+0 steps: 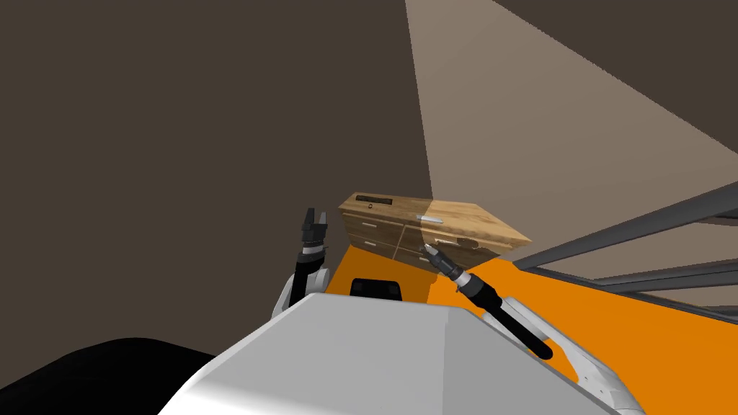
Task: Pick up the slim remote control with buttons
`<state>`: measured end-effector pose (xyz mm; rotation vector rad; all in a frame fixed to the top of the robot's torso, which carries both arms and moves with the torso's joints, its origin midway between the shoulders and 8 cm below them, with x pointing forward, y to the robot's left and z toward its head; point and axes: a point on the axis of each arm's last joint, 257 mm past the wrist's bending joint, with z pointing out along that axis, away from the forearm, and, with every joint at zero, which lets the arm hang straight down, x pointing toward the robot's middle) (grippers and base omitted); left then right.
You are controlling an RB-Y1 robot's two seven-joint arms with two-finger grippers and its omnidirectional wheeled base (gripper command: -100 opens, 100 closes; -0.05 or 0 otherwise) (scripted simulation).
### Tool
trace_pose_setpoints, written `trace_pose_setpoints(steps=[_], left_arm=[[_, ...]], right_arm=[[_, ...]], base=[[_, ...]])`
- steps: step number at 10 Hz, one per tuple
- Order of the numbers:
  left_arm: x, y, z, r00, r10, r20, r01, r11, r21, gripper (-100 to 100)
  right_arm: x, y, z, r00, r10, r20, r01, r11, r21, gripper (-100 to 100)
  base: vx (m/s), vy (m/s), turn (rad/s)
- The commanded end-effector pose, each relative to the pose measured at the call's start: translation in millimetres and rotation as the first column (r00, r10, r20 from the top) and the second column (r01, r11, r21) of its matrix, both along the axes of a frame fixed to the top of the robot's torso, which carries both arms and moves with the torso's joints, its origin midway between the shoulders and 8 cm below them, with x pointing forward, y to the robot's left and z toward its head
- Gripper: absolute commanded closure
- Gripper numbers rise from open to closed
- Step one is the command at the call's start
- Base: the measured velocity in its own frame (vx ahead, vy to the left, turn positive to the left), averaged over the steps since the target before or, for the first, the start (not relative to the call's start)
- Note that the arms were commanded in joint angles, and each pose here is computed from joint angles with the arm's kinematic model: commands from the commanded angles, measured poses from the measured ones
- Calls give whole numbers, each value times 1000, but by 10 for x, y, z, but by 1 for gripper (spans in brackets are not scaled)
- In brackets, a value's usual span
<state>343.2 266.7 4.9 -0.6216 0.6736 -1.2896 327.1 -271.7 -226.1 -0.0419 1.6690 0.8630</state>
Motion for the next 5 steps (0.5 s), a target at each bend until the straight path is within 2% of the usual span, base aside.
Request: trace_pose_setpoints(steps=[1,2,3,4,5], left_arm=[[0,0,0,1000,0,0,0,1000,0,0],[0,0,0,1000,0,0,0,1000,0,0],[0,0,0,1000,0,0,0,1000,0,0],[0,0,0,1000,0,0,0,1000,0,0],[0,0,0,1000,0,0,0,1000,0,0]], right_arm=[[-56,-95,-124,999,15,-36,-17,998,-55,-100],[-159,-256,-346,996,12,-89,-22,994,-109,-100],[-167,-295,-346,995,27,-97,-40,990,-135,-100],[-286,-470,-555,988,18,-151,-46,982,-184,-100],[-290,-504,-550,987,29,-156,-61,977,-205,-100]], base=[[-25,14,85],[-31,15,153],[-24,14,88],[-17,26,203],[-9,17,77]])
